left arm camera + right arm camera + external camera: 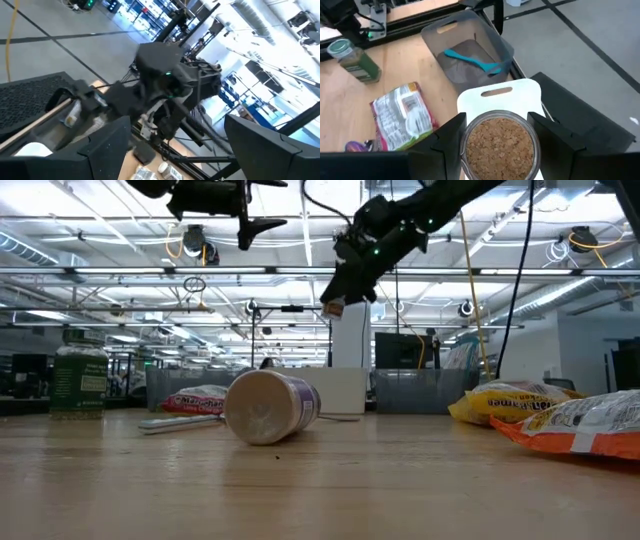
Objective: Pick & Place Food Item
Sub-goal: Put the brown seasoning bottle into the white bin
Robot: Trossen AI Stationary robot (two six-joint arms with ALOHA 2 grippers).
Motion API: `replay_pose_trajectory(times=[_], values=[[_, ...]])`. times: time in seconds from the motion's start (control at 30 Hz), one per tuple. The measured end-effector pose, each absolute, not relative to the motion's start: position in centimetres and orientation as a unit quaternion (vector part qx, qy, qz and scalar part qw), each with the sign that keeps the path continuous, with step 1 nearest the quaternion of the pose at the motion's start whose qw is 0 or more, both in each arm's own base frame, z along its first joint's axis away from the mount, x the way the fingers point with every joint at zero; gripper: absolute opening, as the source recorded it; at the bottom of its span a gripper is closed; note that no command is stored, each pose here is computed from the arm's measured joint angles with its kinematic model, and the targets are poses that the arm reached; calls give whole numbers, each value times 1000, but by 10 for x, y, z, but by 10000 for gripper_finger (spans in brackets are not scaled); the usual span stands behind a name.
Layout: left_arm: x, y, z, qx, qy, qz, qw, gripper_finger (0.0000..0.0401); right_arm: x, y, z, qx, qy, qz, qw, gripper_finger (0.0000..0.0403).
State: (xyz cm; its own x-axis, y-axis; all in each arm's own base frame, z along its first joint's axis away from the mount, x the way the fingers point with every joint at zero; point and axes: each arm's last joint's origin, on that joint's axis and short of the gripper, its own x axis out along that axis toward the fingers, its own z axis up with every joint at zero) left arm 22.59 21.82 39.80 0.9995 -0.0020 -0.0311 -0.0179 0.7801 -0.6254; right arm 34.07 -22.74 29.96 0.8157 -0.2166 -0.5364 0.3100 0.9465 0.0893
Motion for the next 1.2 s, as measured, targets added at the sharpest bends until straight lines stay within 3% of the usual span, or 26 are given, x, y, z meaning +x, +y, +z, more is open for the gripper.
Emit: replay_pose_trajectory(times=[0.53, 1.2], values=[[230, 214, 399, -326, 14, -7, 945, 330, 361, -257, 223, 151, 327, -143, 922, 181], [230, 214, 399, -322, 14, -6, 946, 318, 352, -275, 186, 150, 386, -156, 897, 181]])
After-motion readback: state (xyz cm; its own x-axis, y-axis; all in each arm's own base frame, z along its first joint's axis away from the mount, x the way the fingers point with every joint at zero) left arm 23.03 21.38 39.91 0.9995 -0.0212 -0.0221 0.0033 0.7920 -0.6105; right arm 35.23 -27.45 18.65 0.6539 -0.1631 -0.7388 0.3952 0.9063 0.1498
